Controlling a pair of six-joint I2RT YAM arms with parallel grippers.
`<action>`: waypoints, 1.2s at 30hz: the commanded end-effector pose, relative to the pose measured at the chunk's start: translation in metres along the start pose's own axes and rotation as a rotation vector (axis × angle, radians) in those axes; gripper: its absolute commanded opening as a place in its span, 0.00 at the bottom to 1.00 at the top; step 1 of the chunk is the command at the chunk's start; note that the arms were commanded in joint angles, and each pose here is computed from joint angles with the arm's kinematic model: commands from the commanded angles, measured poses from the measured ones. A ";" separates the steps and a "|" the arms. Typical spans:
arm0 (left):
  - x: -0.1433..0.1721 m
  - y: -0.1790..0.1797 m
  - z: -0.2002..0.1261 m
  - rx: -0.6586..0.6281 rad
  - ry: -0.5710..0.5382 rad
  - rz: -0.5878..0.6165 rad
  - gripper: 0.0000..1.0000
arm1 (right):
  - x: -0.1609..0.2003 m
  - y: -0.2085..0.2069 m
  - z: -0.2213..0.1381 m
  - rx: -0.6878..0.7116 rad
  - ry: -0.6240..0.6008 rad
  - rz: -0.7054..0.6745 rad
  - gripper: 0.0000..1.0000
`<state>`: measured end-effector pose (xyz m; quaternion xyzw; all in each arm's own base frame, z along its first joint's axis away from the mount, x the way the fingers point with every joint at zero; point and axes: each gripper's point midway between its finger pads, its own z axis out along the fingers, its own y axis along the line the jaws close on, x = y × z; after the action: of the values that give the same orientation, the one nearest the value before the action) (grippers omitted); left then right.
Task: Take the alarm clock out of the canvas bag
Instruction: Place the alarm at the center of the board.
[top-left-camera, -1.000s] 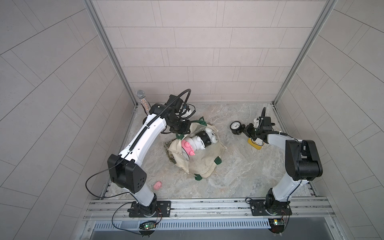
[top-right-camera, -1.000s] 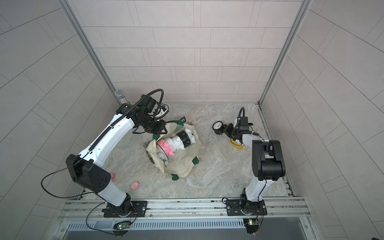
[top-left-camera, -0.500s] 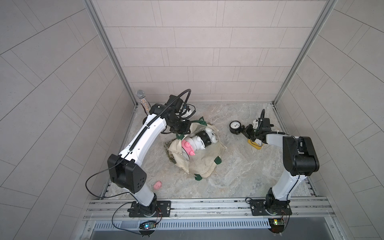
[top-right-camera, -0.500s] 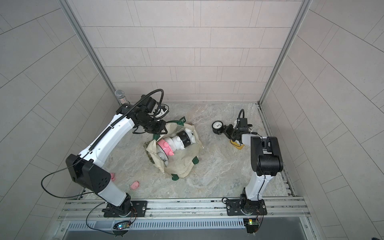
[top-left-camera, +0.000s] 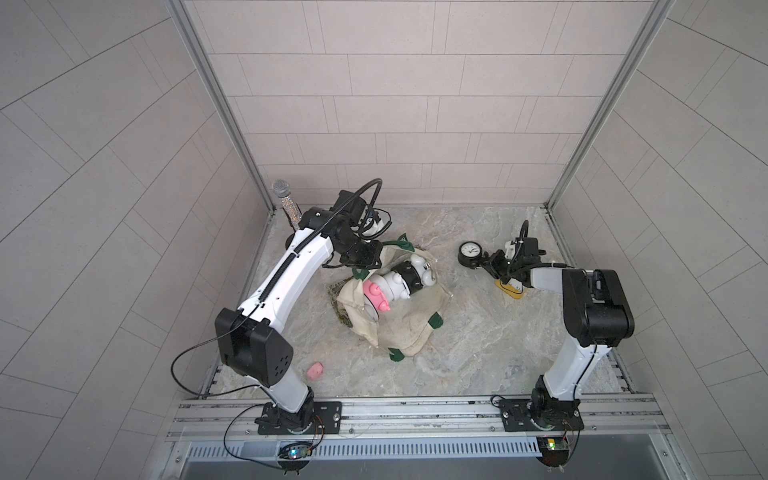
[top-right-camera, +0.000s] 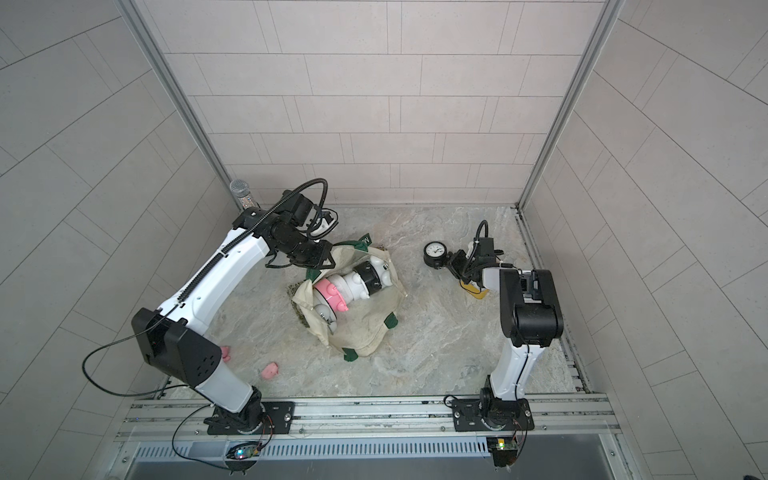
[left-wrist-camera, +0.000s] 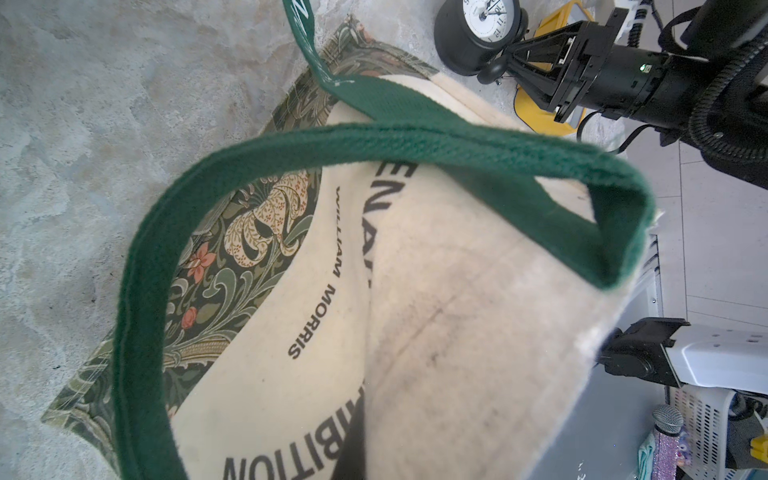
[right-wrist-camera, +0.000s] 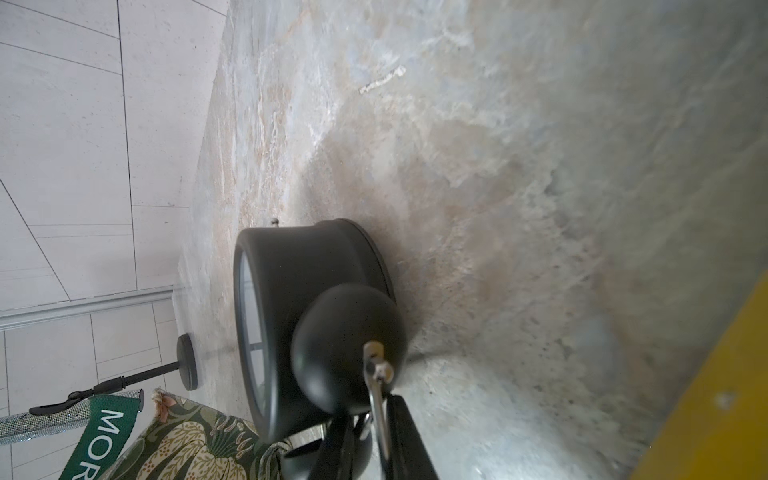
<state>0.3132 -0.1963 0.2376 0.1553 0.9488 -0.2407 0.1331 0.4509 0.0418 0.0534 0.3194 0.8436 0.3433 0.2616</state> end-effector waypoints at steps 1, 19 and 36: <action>0.003 -0.003 -0.006 0.013 -0.012 0.006 0.00 | -0.001 -0.005 0.001 0.003 -0.005 0.013 0.20; 0.001 -0.005 -0.010 0.012 -0.024 0.008 0.00 | -0.020 0.021 -0.049 0.012 -0.064 -0.062 0.44; -0.002 -0.007 -0.013 0.015 -0.041 0.012 0.00 | -0.019 0.158 -0.194 -0.223 -0.322 -0.468 0.43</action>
<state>0.3132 -0.1961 0.2378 0.1547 0.9489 -0.2403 0.1335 0.4041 0.0266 0.2728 0.1730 0.8116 0.3079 0.4655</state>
